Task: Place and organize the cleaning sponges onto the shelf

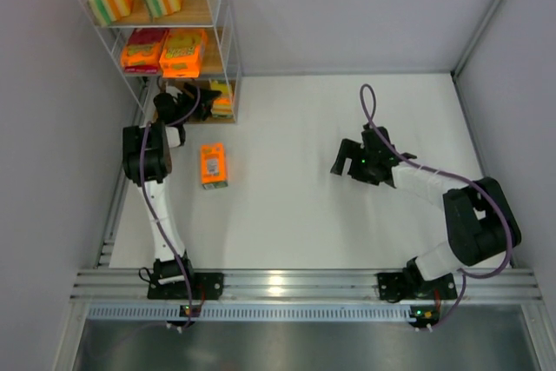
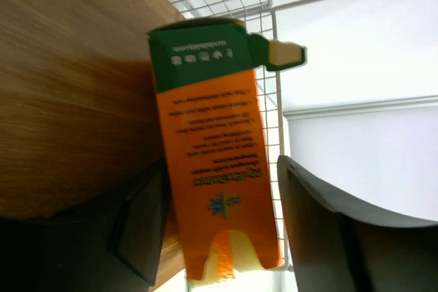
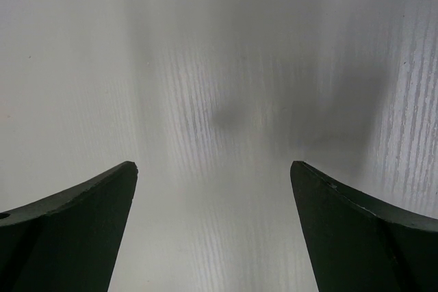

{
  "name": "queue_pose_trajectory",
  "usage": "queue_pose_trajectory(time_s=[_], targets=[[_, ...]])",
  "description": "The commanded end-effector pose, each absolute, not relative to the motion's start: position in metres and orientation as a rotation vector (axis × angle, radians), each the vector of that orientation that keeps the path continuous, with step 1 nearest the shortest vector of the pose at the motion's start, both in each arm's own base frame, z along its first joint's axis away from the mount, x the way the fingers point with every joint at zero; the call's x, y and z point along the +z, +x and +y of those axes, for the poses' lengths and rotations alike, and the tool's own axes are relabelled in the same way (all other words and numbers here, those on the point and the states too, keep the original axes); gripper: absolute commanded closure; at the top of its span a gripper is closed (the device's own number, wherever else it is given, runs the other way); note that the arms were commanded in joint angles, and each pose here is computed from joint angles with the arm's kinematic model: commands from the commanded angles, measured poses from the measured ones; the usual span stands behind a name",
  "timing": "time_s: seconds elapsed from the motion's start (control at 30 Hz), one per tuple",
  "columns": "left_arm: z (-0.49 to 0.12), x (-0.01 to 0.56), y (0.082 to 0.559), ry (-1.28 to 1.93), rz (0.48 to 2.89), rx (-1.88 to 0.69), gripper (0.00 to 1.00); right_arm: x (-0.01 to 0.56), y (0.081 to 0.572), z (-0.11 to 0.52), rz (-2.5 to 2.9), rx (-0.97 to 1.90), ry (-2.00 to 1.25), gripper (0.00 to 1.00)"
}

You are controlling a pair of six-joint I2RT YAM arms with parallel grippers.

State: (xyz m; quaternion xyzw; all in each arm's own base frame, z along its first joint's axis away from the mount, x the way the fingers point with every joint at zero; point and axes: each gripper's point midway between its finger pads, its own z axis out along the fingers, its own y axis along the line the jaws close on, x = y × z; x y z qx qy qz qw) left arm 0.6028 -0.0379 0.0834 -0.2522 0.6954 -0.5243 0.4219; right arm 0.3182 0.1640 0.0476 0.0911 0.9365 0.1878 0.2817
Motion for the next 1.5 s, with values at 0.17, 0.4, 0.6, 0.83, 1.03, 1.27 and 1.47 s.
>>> queue_pose_trajectory(time_s=[0.17, 0.4, 0.6, 0.83, 1.03, 1.27, 1.47], targets=[[-0.029, 0.093, 0.599, -0.628, 1.782, -1.23, 0.27, 0.066, 0.33, 0.166, 2.431, 0.554, 0.245, 0.02], [-0.001, 0.081, 0.582, -0.768, 1.797, -1.131, 0.18, 0.061, 0.327, 0.168, 2.445, 0.562, 0.236, 0.02], [0.017, 0.076, 0.574, -0.868, 1.775, -0.995, 0.19, 0.055, 0.326, 0.174, 2.458, 0.603, 0.236, 0.02], [0.023, 0.082, 0.582, -0.886, 1.752, -0.997, 0.34, 0.055, 0.324, 0.171, 2.453, 0.595, 0.239, 0.02], [0.017, 0.094, 0.592, -0.853, 1.736, -1.025, 0.43, 0.052, 0.322, 0.172, 2.465, 0.596, 0.24, 0.02], [0.01, 0.089, 0.601, -0.859, 1.735, -1.037, 0.5, 0.05, 0.325, 0.174, 2.471, 0.604, 0.241, 0.02], [-0.009, 0.079, 0.612, -0.852, 1.751, -1.063, 0.5, 0.048, 0.324, 0.173, 2.479, 0.592, 0.235, 0.02]])
